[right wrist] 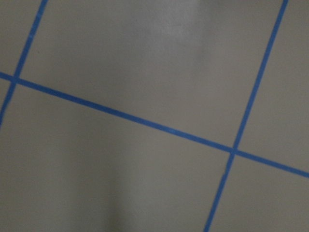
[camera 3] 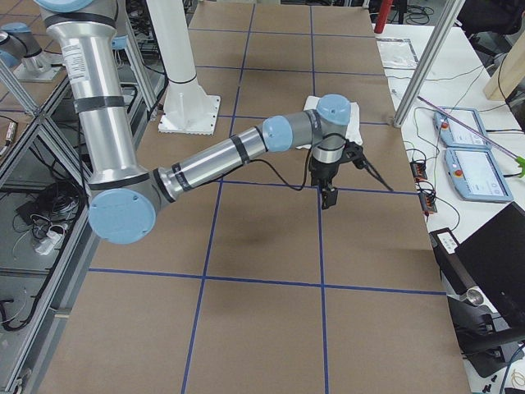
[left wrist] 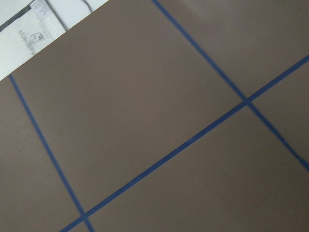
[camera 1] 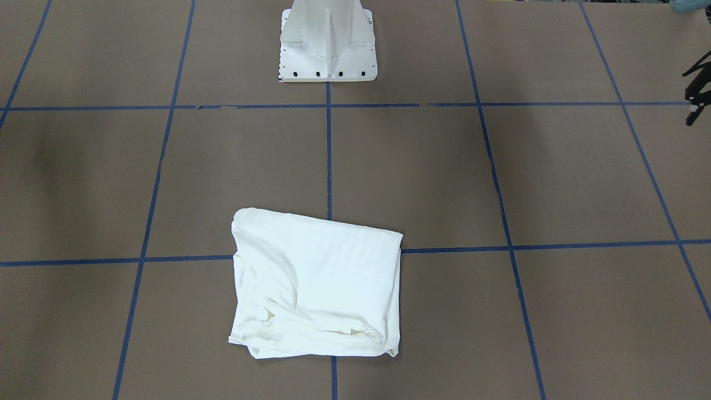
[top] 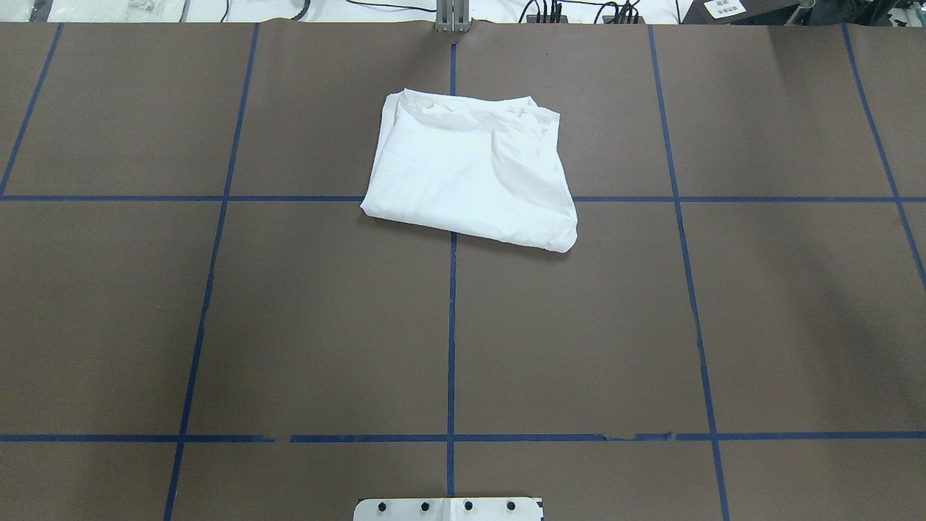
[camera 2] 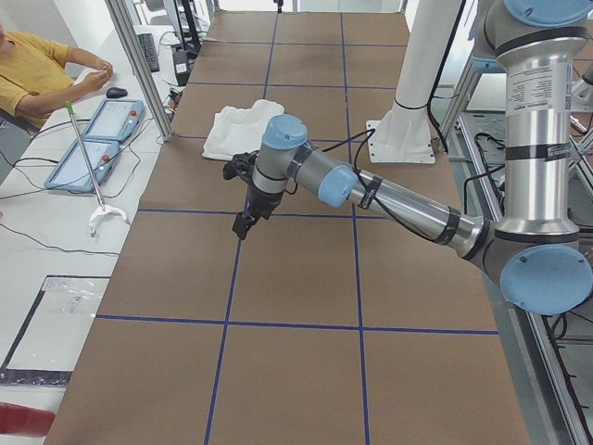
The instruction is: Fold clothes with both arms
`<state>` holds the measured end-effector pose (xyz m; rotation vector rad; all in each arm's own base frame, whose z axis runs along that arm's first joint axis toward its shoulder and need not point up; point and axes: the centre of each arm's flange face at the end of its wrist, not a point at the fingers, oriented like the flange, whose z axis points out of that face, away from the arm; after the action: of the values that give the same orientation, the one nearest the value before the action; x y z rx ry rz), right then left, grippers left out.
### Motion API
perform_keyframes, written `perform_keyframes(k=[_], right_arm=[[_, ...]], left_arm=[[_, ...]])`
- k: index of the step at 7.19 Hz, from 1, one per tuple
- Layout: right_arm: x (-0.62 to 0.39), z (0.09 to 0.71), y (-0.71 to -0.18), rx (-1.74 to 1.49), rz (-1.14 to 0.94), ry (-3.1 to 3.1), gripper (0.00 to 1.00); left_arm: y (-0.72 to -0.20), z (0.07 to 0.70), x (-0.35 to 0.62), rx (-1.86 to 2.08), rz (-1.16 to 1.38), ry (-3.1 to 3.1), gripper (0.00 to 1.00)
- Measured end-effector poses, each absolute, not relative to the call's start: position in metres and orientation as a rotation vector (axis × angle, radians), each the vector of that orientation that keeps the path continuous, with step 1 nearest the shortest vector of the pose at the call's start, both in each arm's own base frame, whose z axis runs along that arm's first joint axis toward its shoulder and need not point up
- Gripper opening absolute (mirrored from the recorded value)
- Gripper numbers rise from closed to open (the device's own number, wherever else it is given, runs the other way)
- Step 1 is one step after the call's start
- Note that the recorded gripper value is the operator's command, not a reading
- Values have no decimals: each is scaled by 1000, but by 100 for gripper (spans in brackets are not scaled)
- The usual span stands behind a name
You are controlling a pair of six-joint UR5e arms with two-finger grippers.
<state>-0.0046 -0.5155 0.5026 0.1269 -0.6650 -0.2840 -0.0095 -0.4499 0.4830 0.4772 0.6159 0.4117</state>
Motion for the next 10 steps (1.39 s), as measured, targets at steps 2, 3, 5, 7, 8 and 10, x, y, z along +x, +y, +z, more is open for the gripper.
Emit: perform_keyframes(k=[2, 3, 5, 7, 8, 10], right_arm=[[37, 573, -449, 39, -234, -677, 100], [46, 593, -427, 10, -207, -685, 100], [53, 611, -405, -19, -176, -712, 100], [55, 618, -397, -32, -165, -722, 100], [56, 618, -395, -30, -164, -723, 100], [56, 618, -396, -13, -169, -721, 100]], left_arm=[[-429, 559, -52, 355, 292, 615, 100], [-421, 586, -74, 307, 218, 634, 100], [-407, 614, -82, 238, 154, 754, 100], [-400, 618, -81, 220, 142, 798, 100], [-397, 617, -81, 221, 143, 799, 100], [-399, 615, -82, 232, 151, 786, 100]])
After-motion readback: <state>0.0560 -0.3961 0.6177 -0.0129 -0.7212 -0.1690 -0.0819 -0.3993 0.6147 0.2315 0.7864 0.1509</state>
